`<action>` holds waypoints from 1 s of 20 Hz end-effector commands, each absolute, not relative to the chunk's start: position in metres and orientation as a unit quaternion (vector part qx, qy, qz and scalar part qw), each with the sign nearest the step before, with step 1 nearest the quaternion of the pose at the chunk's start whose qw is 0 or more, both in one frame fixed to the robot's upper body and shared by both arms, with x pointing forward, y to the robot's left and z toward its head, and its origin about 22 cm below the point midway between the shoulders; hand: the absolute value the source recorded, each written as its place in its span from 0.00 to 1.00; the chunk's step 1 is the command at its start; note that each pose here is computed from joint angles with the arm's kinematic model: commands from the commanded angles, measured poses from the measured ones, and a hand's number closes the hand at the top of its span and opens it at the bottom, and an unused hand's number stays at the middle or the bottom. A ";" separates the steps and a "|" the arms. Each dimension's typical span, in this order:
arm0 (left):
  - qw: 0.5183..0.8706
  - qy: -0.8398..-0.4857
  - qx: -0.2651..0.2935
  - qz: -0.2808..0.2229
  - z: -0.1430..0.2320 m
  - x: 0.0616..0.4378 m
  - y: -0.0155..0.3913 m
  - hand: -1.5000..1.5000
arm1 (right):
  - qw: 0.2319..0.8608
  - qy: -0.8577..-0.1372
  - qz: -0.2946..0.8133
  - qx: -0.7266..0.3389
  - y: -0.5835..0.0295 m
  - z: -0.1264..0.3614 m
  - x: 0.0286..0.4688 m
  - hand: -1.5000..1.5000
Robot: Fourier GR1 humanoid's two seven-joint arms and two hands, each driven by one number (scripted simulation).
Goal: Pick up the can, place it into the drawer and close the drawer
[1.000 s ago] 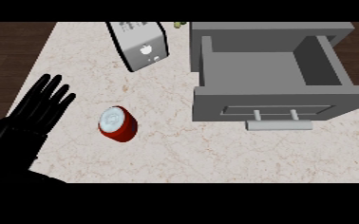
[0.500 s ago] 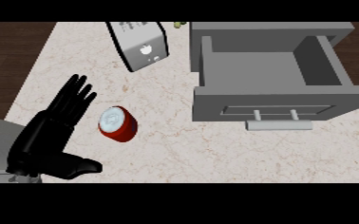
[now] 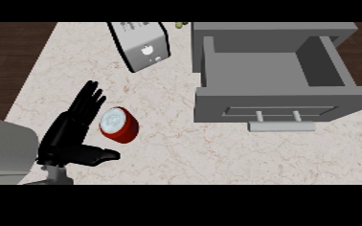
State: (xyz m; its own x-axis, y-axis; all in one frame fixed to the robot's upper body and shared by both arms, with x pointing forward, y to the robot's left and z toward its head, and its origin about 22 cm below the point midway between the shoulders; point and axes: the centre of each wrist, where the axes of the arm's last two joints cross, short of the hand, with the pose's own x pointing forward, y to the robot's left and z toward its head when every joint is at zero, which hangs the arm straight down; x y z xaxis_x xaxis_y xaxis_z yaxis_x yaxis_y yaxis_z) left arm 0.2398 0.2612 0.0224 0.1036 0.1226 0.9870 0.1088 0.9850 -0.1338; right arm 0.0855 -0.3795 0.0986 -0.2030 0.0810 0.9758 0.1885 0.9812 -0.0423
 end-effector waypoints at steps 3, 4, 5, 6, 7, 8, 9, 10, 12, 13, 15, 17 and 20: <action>0.740 -0.670 -0.059 0.017 -0.019 0.230 0.274 0.00 | 0.626 -0.773 -0.051 -0.087 -0.390 0.086 0.087 0.00; 0.738 -0.673 -0.053 0.023 -0.016 0.252 0.271 0.00 | 0.622 -0.777 -0.040 -0.086 -0.383 0.095 0.080 0.00; 0.743 -0.667 -0.051 0.024 -0.022 0.239 0.284 0.00 | 0.625 -0.775 -0.041 -0.087 -0.369 0.091 0.080 0.00; 0.735 -0.677 -0.040 0.025 -0.011 0.244 0.293 0.00 | 0.627 -0.772 -0.052 -0.088 -0.374 0.096 0.076 0.00; 0.739 -0.671 -0.048 0.022 -0.041 0.247 0.278 0.00 | 0.624 -0.776 -0.042 -0.078 -0.380 0.100 0.059 0.00; 0.745 -0.666 -0.045 0.023 -0.036 0.239 0.280 0.00 | 0.627 -0.773 -0.040 -0.083 -0.377 0.105 0.087 0.00; 0.743 -0.667 -0.040 0.026 -0.033 0.238 0.282 0.00 | 0.627 -0.773 -0.042 -0.089 -0.387 0.097 0.073 0.00; 0.749 -0.659 -0.051 0.029 -0.060 0.236 0.279 0.00 | 0.624 -0.776 -0.036 -0.087 -0.374 0.097 0.072 0.00; 0.751 -0.658 -0.044 0.031 -0.074 0.227 0.310 0.00 | 0.620 -0.778 -0.044 -0.088 -0.385 0.091 0.091 0.00; 0.748 -0.662 -0.037 0.025 -0.046 0.229 0.298 0.00 | 0.620 -0.777 -0.035 -0.100 -0.367 0.098 0.071 0.00; 0.754 -0.655 -0.043 0.030 -0.060 0.232 0.323 0.00 | 0.627 -0.772 -0.053 -0.090 -0.371 0.100 0.075 0.00; 0.758 -0.651 -0.042 0.019 -0.074 0.253 0.308 0.00 | 0.624 -0.776 -0.043 -0.080 -0.383 0.100 0.068 0.00; 0.757 -0.651 -0.045 0.032 -0.089 0.259 0.295 0.00 | 0.625 -0.775 -0.042 -0.082 -0.383 0.105 0.075 0.00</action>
